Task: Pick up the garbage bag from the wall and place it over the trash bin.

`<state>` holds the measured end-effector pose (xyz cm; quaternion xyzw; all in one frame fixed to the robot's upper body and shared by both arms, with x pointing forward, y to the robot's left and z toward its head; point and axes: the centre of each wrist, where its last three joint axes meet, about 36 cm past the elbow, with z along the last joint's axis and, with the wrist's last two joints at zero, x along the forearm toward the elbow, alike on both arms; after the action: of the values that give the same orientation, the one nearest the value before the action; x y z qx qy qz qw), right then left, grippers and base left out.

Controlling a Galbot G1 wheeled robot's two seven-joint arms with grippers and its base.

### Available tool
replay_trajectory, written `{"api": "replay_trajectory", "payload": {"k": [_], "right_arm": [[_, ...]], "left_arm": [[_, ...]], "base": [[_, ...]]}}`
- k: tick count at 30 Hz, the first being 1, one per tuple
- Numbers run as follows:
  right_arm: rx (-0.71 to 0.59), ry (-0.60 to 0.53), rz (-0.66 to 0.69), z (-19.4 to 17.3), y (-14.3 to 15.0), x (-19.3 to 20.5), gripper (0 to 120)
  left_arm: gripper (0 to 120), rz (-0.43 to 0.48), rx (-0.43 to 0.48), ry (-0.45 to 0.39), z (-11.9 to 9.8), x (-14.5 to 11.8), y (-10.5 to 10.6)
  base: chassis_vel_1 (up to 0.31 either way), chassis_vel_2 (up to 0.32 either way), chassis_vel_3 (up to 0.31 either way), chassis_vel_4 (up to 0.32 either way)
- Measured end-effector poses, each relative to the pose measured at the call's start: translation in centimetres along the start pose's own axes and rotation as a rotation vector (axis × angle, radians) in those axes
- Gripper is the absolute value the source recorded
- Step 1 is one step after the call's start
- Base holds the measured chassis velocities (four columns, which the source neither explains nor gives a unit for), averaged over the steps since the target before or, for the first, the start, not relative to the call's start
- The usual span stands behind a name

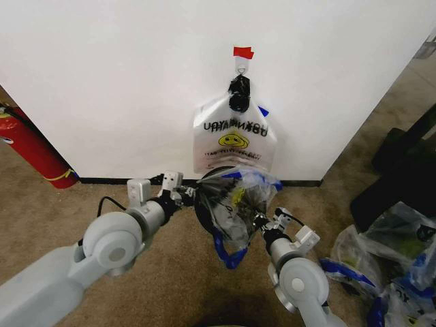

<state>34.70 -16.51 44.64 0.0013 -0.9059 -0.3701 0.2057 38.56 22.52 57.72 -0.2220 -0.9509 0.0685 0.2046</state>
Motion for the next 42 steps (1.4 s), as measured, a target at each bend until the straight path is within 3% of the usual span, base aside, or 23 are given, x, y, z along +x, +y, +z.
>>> {"api": "replay_trajectory", "payload": {"k": [14,22,29,37,42], "right_arm": [[-0.054,0.026,-0.062,-1.6,-0.6,0.8,0],[0.019,0.122,-0.111,-1.3,-0.8,1.8,0],[0.075,0.133,-0.093,-1.3,-1.4,2.1,0],[0.063,0.098,-0.081,-2.0,-1.0,1.7,0],[0.05,0.088,-0.065,-2.2,-1.1,1.4,0]], "left_arm": [[0,-0.096,-0.023,0.061,0.5,0.0,3.6],[0,-0.103,-0.028,-0.038,1.4,-3.0,4.9],[0,-0.092,-0.039,-0.057,1.9,-2.5,4.3],[29,-0.144,-0.132,-0.017,1.3,0.0,2.6],[44,-0.175,-0.188,-0.042,1.1,1.7,2.1]], "base": [[0.0,0.0,0.0,0.0],[0.0,0.0,0.0,0.0],[0.0,0.0,0.0,0.0],[0.0,0.0,0.0,0.0],[0.0,0.0,0.0,0.0]]}}
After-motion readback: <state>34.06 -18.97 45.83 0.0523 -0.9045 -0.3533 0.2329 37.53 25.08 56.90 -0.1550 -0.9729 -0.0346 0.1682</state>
